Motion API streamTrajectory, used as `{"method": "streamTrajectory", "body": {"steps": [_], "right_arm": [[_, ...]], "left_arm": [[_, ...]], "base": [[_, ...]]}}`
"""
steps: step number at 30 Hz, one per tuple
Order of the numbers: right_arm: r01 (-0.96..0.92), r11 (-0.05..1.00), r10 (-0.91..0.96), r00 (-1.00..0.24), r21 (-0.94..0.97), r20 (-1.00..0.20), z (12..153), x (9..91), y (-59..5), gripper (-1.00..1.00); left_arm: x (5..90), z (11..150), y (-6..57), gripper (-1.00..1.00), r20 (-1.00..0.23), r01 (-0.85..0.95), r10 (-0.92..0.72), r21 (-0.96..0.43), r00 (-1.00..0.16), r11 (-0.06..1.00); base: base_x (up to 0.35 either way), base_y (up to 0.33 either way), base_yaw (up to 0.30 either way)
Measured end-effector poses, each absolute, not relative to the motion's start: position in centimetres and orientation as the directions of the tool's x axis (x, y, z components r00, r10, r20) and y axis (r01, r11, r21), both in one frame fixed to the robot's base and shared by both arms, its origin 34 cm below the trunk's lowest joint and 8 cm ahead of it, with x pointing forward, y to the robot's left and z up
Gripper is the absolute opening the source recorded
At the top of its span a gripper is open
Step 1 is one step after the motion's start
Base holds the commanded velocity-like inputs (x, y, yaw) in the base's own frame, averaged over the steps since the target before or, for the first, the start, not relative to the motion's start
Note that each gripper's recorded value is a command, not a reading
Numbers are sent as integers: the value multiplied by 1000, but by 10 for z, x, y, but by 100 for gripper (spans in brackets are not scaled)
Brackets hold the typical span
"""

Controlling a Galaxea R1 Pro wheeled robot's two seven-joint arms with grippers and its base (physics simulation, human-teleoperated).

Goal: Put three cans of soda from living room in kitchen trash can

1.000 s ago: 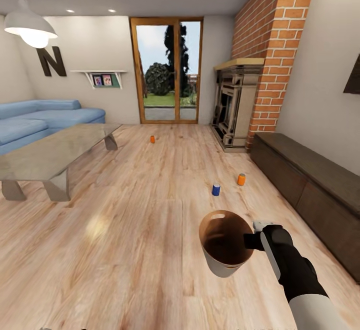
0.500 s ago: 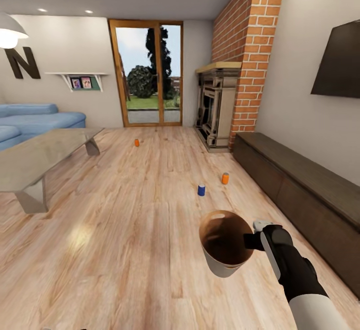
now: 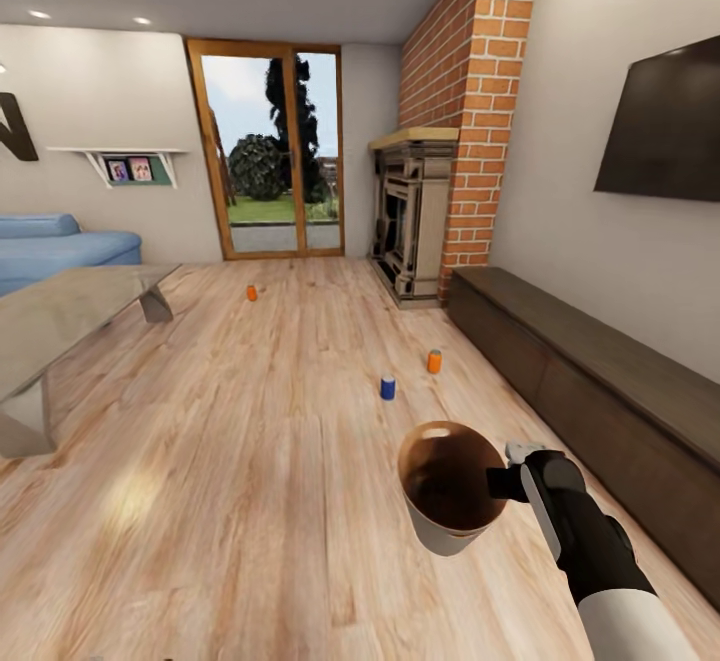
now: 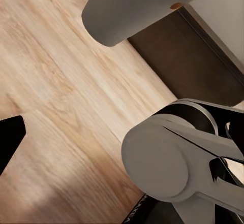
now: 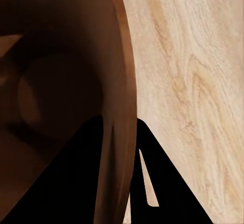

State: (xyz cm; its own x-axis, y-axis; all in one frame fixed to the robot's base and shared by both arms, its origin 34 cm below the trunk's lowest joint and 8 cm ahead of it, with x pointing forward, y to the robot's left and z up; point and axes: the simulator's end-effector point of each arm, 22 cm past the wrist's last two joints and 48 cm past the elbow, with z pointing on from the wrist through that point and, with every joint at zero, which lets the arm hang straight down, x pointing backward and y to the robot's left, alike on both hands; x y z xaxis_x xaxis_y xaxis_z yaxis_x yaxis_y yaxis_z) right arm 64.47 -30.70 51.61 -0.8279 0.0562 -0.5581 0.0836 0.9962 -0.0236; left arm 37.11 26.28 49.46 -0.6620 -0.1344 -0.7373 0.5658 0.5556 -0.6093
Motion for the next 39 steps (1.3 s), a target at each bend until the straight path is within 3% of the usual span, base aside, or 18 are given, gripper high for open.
{"method": "streamTrajectory", "body": {"steps": [16,39], "right_arm": [[84,996,53,-831,-30,-553,513,644,-308,-100],[82,996,52,-837,-32,-544,508,643,-308,-100]], "left_arm": [[371,493,263,100,-735,563,-134,-612,-665,556],[370,491,263,100,-728,557,-134,-617,-673,556]], "base": [[323,147,-84],[326,150,-222]]}}
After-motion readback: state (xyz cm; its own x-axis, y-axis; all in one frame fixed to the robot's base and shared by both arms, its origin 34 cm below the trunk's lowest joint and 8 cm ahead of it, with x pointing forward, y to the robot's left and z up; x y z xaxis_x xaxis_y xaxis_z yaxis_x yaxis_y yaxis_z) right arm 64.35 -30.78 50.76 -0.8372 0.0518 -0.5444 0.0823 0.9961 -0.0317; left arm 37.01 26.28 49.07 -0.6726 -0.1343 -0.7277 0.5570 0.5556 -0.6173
